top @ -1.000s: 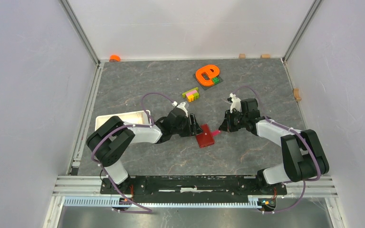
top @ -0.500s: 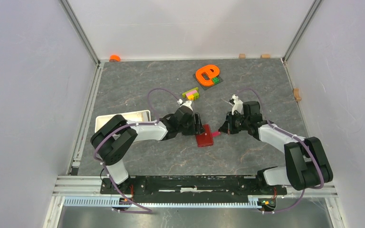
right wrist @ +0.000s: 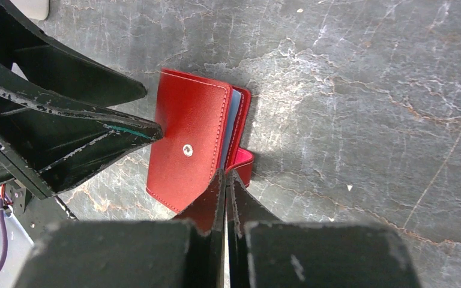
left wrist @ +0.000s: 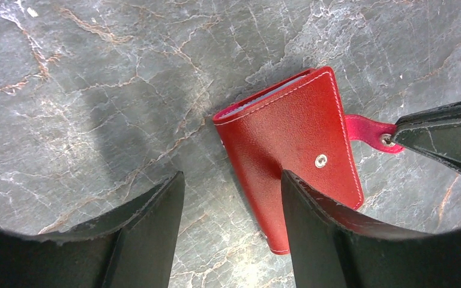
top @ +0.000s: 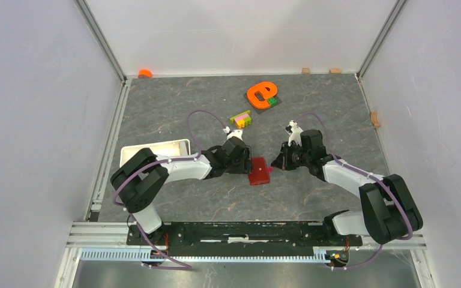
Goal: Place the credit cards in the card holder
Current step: Close the card holder at the center of the board.
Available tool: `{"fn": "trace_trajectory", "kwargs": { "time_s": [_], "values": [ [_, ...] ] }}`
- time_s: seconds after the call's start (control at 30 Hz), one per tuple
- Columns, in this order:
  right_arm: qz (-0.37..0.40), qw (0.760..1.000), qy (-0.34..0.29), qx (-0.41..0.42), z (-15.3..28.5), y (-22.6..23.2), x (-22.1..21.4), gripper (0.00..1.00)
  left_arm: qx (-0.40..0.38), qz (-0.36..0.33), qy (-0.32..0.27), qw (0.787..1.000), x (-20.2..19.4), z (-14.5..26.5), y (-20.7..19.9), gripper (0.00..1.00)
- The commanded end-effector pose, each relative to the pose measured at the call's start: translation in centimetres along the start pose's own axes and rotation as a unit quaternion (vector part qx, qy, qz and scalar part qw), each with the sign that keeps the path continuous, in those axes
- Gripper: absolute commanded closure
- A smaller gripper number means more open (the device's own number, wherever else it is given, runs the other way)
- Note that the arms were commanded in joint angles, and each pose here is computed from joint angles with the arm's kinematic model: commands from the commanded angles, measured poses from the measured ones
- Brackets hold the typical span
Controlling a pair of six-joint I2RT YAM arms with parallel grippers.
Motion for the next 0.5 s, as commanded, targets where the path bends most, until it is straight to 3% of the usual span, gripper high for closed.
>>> {"fn": "trace_trajectory", "kwargs": {
  "time_s": [0.0,0.47],
  "values": [
    [0.012,0.999,-0.030,-0.007,-0.2,0.7,1.2,1.00,0.039,-0.017,0.037,0.998,-1.8,-0.4,2.0,0.33],
    [0.022,0.999,-0.028,0.008,-1.7,2.4,1.1,1.00,0.017,-0.033,0.061,0.997,-2.6,-1.4,1.8,0.33]
  ]
}}
Point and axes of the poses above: each gripper's point midway between its finger pads, its own z axis back along the fingers, its own y axis along the line the jaws close on, x = y × z, the point moved 8 cm from there along z, back along the fingers, and after that the axes turned 14 degrees about z, right-handed, at the moved point
